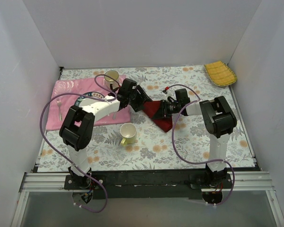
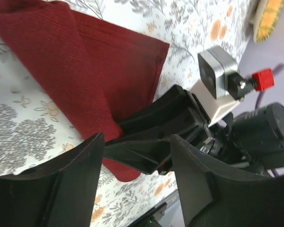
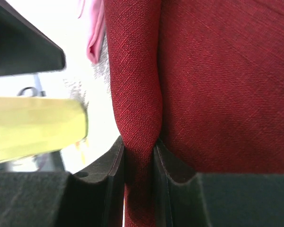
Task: Fold the napkin, place the utensils inside, and roll it up
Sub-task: Roll the napkin with the utensil
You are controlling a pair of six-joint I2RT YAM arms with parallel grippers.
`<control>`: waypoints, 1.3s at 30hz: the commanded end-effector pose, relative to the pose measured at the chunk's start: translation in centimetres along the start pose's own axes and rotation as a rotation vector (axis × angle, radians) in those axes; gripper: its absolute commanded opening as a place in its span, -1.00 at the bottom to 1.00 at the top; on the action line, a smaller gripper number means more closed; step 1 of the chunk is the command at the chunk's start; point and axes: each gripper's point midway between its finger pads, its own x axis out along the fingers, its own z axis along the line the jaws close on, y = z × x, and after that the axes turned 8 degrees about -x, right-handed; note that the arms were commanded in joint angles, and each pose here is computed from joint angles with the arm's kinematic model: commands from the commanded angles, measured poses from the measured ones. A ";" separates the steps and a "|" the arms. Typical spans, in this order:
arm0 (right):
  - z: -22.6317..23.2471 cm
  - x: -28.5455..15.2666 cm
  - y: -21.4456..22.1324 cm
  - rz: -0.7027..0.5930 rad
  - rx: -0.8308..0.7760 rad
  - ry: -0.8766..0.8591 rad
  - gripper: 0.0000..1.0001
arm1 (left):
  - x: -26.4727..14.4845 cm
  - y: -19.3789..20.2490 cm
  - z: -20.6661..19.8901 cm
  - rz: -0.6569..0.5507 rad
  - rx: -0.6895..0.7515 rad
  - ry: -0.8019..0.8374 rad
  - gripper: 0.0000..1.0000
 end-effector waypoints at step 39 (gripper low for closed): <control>1.0 -7.0 -1.7 0.135 -0.633 0.785 0.48 | 5.7 1.8 6.1 0.165 -0.006 0.078 -0.12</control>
